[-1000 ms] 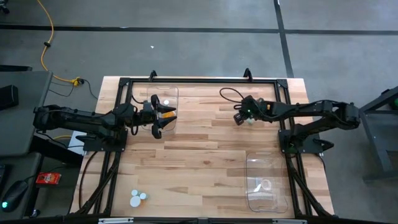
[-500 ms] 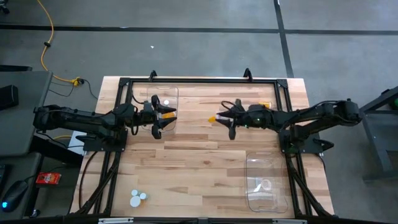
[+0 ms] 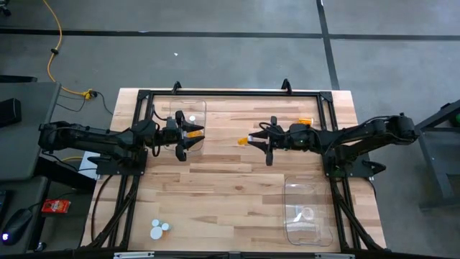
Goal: Pick and place medicine bottles into bin by pill shape (circle, oval)
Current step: Put the orange tablet bottle into the right transparent bin
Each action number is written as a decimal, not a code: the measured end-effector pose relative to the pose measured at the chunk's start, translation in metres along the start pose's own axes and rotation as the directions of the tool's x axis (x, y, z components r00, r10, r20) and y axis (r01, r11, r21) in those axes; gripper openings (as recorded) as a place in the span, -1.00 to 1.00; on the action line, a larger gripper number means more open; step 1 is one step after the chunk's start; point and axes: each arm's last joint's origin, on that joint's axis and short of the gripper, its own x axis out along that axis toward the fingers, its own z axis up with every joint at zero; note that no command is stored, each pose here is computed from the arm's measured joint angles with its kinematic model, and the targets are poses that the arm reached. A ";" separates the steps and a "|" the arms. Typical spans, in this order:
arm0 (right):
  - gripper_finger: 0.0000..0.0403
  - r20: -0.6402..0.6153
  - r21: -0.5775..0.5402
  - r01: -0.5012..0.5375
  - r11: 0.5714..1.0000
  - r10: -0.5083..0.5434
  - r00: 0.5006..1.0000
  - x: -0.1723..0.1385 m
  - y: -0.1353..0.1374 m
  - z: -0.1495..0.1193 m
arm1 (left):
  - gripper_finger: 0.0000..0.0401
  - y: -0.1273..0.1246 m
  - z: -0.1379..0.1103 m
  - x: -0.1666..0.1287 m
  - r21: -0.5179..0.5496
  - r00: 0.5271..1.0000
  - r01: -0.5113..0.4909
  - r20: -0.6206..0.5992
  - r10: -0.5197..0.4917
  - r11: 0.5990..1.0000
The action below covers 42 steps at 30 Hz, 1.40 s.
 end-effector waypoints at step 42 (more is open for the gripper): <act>-0.51 -0.912 0.210 0.379 0.901 0.040 0.408 -0.124 0.162 -0.016 | -0.13 0.000 -0.002 0.000 -0.007 1.000 -0.003 -0.022 0.003 1.000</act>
